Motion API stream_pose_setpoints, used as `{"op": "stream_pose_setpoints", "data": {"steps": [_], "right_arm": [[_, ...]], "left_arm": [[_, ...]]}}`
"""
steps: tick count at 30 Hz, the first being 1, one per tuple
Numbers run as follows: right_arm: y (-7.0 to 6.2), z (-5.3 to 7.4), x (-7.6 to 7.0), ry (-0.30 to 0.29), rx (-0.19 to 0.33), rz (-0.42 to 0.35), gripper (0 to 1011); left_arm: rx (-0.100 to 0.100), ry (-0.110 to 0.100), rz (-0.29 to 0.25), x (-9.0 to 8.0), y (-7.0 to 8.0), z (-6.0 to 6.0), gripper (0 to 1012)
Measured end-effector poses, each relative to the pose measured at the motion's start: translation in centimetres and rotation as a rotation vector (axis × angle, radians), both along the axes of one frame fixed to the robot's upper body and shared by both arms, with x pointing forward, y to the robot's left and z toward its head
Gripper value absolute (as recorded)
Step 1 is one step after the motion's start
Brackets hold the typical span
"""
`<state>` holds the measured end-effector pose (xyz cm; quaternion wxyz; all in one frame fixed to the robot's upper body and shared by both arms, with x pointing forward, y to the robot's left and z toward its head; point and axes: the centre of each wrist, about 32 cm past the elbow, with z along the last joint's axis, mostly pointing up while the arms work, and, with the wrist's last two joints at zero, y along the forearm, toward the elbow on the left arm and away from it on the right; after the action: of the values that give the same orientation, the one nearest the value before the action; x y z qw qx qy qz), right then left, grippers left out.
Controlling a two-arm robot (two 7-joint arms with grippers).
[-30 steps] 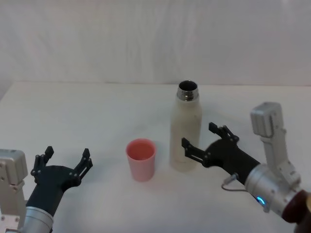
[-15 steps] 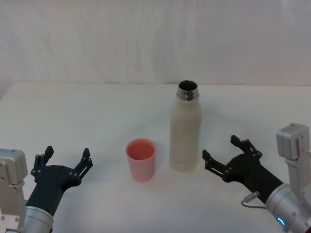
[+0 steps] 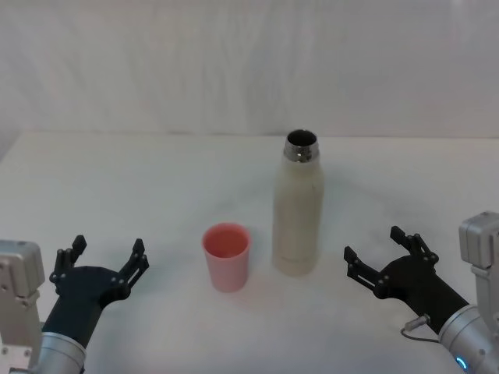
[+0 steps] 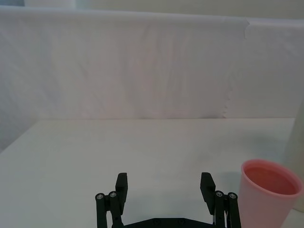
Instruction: Grasp the thermos with one hand and pour water into the cup lid.
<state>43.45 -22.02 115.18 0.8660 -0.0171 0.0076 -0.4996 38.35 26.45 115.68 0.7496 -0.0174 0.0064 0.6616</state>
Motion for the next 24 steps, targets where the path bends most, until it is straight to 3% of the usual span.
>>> {"op": "stream_pose_setpoints", "data": {"steps": [24], "right_arm": [[0.01,0.05,-0.02,-0.001,0.000,0.004,1000]], "left_arm": [[0.000,0.000,0.000,0.00,0.00,0.00,1001]]}}
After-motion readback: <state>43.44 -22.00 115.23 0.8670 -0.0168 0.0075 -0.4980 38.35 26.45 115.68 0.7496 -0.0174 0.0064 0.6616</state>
